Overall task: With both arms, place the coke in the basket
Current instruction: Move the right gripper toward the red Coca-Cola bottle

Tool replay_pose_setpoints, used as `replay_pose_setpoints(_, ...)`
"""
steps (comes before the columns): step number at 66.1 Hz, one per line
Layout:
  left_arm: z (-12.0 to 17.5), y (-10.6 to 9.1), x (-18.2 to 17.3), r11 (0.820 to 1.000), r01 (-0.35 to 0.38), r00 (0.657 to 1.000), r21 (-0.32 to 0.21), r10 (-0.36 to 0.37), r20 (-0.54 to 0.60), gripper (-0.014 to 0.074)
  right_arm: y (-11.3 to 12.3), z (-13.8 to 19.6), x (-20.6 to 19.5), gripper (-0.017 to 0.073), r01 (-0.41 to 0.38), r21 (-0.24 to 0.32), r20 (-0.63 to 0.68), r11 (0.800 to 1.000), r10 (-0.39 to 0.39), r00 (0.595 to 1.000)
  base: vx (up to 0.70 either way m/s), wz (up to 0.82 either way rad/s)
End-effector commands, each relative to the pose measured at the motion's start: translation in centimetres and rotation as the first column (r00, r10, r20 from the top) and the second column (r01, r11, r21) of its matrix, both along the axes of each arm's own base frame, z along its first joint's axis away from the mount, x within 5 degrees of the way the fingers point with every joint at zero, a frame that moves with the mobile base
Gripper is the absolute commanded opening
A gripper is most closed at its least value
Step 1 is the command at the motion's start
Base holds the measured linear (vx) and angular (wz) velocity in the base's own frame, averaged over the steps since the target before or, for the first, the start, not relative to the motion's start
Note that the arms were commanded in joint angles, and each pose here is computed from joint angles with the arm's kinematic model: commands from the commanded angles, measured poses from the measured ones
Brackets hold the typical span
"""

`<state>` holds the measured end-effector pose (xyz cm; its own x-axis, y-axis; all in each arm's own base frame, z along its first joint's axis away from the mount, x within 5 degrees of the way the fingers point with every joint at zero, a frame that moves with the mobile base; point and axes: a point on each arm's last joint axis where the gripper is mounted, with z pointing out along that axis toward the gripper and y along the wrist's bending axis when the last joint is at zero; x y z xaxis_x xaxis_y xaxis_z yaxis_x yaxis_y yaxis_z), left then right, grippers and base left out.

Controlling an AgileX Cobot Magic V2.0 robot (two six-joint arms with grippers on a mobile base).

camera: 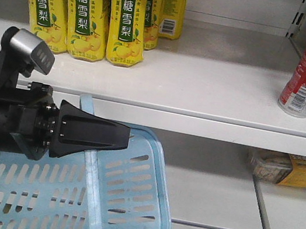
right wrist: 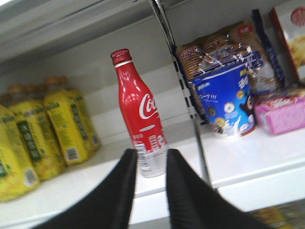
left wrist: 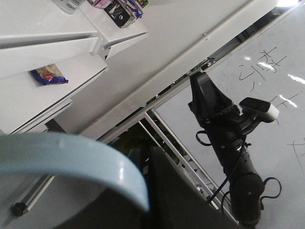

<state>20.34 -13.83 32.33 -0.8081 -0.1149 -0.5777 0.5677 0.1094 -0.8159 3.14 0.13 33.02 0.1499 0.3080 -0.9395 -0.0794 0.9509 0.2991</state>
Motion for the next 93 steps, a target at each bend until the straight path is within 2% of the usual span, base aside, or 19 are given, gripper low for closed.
replay_pose_setpoints(1, 3.1, 0.0, -1.8, 0.973, 0.145, 0.988, -0.180, -0.131, 0.086, -0.0006, -0.1, 1.8, 0.8, 0.0397, 0.031, -0.106, 0.036, 0.994, -0.027, 0.999, 0.00, 0.00)
replay_pose_setpoints(8, 3.1, 0.0, -1.8, 0.973, 0.145, 0.988, -0.180, -0.131, 0.086, -0.0006, 0.0, 2.2, 1.6, 0.0547, 0.033, -0.109, 0.062, 0.993, -0.027, 0.998, 0.00, 0.00)
replay_pose_setpoints(16, 3.1, 0.0, -1.8, 0.973, 0.145, 0.988, -0.180, -0.131, 0.086, -0.0006, 0.0, 2.9, 2.6, 0.0630, 0.038, -0.113, 0.087, 0.993, -0.028, 0.996, 0.00, 0.00)
replay_pose_setpoints(36, 3.1, 0.0, -1.8, 0.973, 0.145, 0.988, -0.180, -0.131, 0.086, -0.0006, 0.1, 7.8, 7.4, 0.0606, 0.034, -0.209, -0.035, 0.977, -0.042, 0.999, 0.00, 0.00)
replay_pose_setpoints(45, 3.1, 0.0, -1.8, 0.973, 0.145, 0.988, -0.180, -0.131, 0.086, -0.0006, 0.2, 9.9, 10.1, 0.0596, 0.014, -0.274, -0.114, 0.962, -0.046, 0.992, 0.00, 0.00)
replay_pose_setpoints(51, 3.1, 0.0, -1.8, 0.973, 0.145, 0.988, -0.180, -0.131, 0.086, -0.0006, 0.4, 10.7, 11.7, 0.0594, -0.015, -0.328, -0.161, 0.944, -0.041, 0.986, 0.00, 0.00)
replay_pose_setpoints(63, 3.1, 0.0, -1.8, 0.973, 0.145, 0.988, -0.180, -0.131, 0.086, -0.0006, 1.1, 11.6, 14.1, 0.0594, -0.098, -0.303, -0.197, 0.948, 0.039, 0.980, 0.00, 0.00)
replay_pose_setpoints(68, 3.1, 0.0, -1.8, 0.973, 0.145, 0.988, -0.180, -0.131, 0.086, -0.0006, 1.4, 11.4, 14.9, 0.0594, -0.122, -0.321, -0.199, 0.939, 0.059, 0.978, 0.00, 0.00)
replay_pose_setpoints(70, 3.1, 0.0, -1.8, 0.973, 0.145, 0.988, -0.180, -0.131, 0.086, -0.0006, 1.4, 11.4, 15.2, 0.0594, -0.119, -0.347, -0.188, 0.930, 0.055, 0.981, 0.00, 0.00)
replay_pose_setpoints(73, 3.1, 0.0, -1.8, 0.973, 0.145, 0.988, -0.180, -0.131, 0.086, -0.0006, 1.4, 11.4, 15.6, 0.0594, -0.114, -0.356, -0.176, 0.928, 0.053, 0.983, 0.00, 0.00)
replay_pose_setpoints(82, 3.1, 0.0, -1.8, 0.973, 0.145, 0.988, -0.180, -0.131, 0.086, -0.0006, 1.4, 11.7, 16.6, 0.0594, -0.097, -0.341, -0.144, 0.935, 0.050, 0.988, 0.00, 0.00)
replay_pose_setpoints(93, 3.1, 0.0, -1.8, 0.973, 0.145, 0.988, -0.180, -0.131, 0.086, -0.0006, 1.4, 12.1, 18.4, 0.0594, -0.097, -0.355, -0.147, 0.930, 0.047, 0.988, 0.00, 0.00)
